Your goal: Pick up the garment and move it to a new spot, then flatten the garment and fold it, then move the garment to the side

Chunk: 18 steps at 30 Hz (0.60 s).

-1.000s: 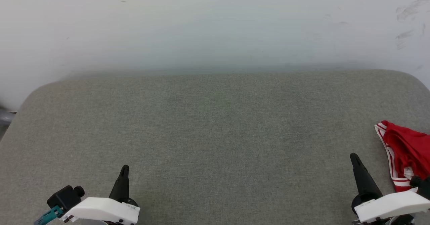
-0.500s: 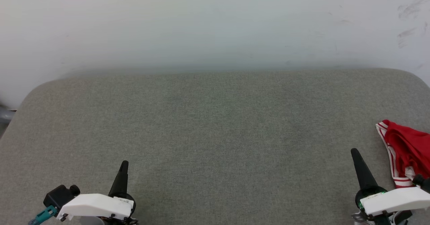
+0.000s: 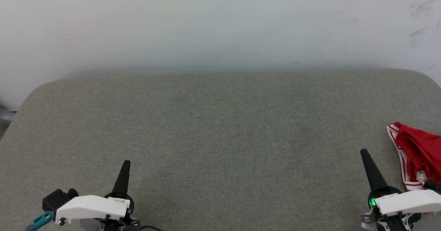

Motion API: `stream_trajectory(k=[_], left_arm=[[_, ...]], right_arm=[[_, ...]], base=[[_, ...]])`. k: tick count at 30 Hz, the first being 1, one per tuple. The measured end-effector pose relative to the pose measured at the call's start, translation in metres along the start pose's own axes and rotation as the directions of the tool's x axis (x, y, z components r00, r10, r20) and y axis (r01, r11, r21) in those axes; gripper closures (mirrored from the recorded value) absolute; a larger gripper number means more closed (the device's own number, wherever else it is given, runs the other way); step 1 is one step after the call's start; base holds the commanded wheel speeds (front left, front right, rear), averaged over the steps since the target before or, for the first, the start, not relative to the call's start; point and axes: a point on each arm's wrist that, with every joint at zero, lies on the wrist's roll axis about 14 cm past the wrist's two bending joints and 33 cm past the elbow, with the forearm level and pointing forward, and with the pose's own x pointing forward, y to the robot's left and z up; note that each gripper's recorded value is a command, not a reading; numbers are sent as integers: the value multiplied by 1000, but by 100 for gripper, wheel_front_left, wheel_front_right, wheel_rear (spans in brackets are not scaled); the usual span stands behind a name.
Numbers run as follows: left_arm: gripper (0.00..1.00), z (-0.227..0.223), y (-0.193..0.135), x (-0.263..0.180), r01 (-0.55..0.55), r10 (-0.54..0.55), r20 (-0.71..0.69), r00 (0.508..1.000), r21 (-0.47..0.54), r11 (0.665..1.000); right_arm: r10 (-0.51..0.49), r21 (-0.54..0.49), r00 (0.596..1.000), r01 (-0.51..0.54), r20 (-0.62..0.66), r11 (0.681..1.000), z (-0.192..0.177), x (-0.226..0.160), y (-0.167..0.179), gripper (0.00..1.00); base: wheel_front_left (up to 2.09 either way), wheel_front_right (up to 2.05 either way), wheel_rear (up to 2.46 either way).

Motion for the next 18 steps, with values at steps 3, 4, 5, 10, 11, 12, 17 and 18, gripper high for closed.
stream_trajectory(k=[3,4,5,10,11,12,17,18], left_arm=[[100,0,-1,1,3,-3,-1,1000,-29,1000],[100,0,-1,1,3,-3,0,1000,-40,999],[100,0,-1,1,3,-3,-2,1000,-50,999],[100,2,-2,2,11,-11,-2,1000,-95,995],[100,2,-2,3,13,-13,1,1000,-105,994],[100,3,-3,4,15,-15,2,1000,-115,993],[100,4,-4,5,24,-23,5,1000,-159,987],[100,4,-4,5,24,-24,3,1000,-168,986]], right_arm=[[-1,31,1000,1,0,1000,0,1,-1,100],[0,40,1000,0,0,999,0,1,-1,100],[1,50,1000,-1,1,999,0,2,0,100],[2,97,1000,-3,5,995,1,4,0,100],[1,107,1000,-1,6,994,1,4,-1,100],[1,115,1000,-1,6,993,1,5,-1,100],[4,160,1000,-6,8,987,1,7,0,100],[4,169,1000,-6,9,986,1,8,0,100]], base=[[0,0,0],[0,0,0],[0,0,0],[0,0,0],[0,0,0],[0,0,0],[0,0,0],[0,0,0]])
